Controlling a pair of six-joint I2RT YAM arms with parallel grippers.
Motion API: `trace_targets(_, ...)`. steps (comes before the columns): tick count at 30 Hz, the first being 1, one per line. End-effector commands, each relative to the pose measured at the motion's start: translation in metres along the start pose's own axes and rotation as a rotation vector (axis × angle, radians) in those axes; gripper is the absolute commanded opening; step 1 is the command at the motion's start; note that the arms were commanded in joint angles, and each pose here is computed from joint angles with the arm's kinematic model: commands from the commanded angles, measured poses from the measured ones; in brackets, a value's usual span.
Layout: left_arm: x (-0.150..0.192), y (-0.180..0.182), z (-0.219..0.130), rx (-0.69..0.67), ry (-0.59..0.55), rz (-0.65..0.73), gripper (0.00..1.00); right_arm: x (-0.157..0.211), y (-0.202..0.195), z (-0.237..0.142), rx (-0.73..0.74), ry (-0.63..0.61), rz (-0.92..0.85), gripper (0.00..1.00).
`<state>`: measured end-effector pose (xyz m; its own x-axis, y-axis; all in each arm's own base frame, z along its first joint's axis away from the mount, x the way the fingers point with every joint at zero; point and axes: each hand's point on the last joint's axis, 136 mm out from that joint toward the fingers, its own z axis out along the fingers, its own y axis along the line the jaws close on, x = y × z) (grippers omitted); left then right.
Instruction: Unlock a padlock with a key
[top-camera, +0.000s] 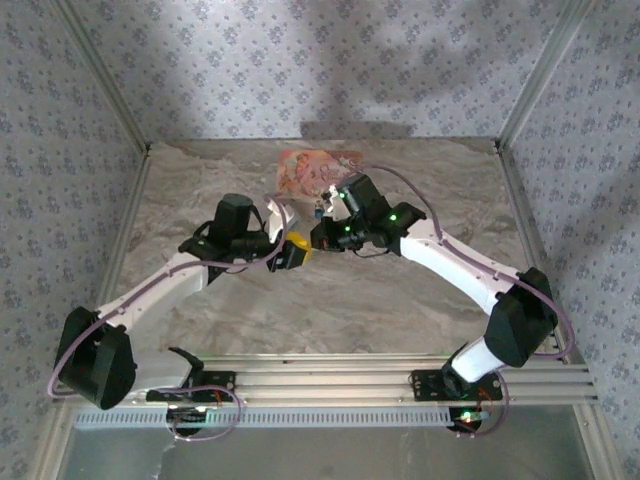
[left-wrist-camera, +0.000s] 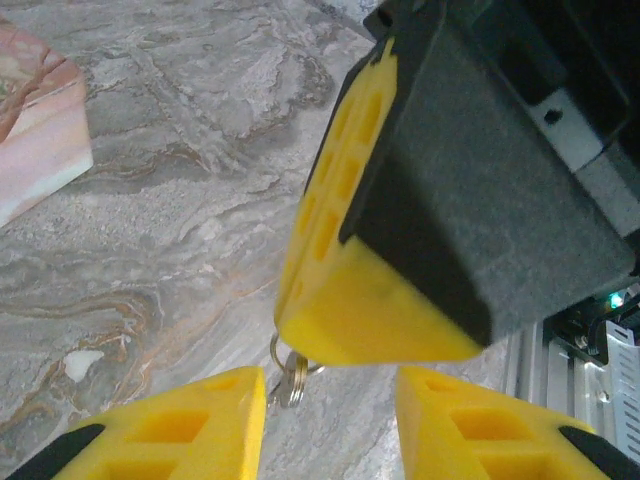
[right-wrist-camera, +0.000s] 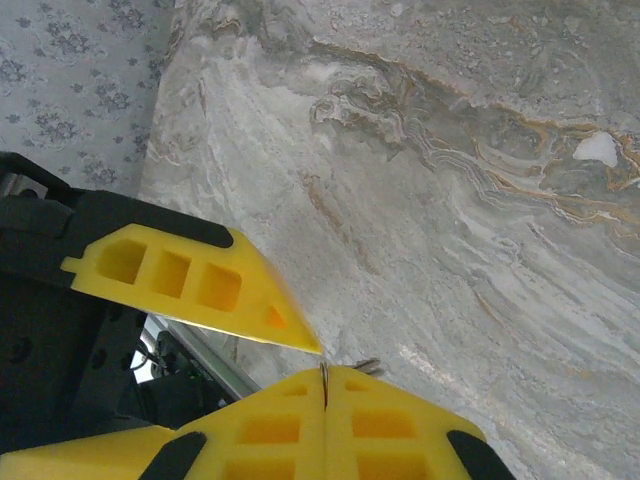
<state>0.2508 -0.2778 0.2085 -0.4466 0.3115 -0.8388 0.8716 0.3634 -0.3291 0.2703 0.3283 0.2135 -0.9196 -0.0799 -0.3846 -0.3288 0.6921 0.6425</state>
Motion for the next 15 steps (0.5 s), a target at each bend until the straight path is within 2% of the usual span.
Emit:
trace_targets(1,-0.01,-0.005,0.003,0.009,-0.007,0.044,0.39,0.005,0.004,-0.004,-0.01,0.009,-0.006,0.0)
trace_targets(8,-0.008,-0.004,0.01,0.012,0.026,0.042,0.27,0.005,0.004,-0.006,-0.003,0.005,-0.006,0.0)
trace_targets(13,-0.005,-0.003,0.012,0.016,0.041,0.03,0.06,0.002,0.007,-0.004,-0.018,0.007,-0.003,0.0)
trace_targets(15,-0.007,-0.003,0.013,0.015,0.041,0.026,0.02,-0.001,0.009,-0.004,-0.023,0.008,-0.007,0.0)
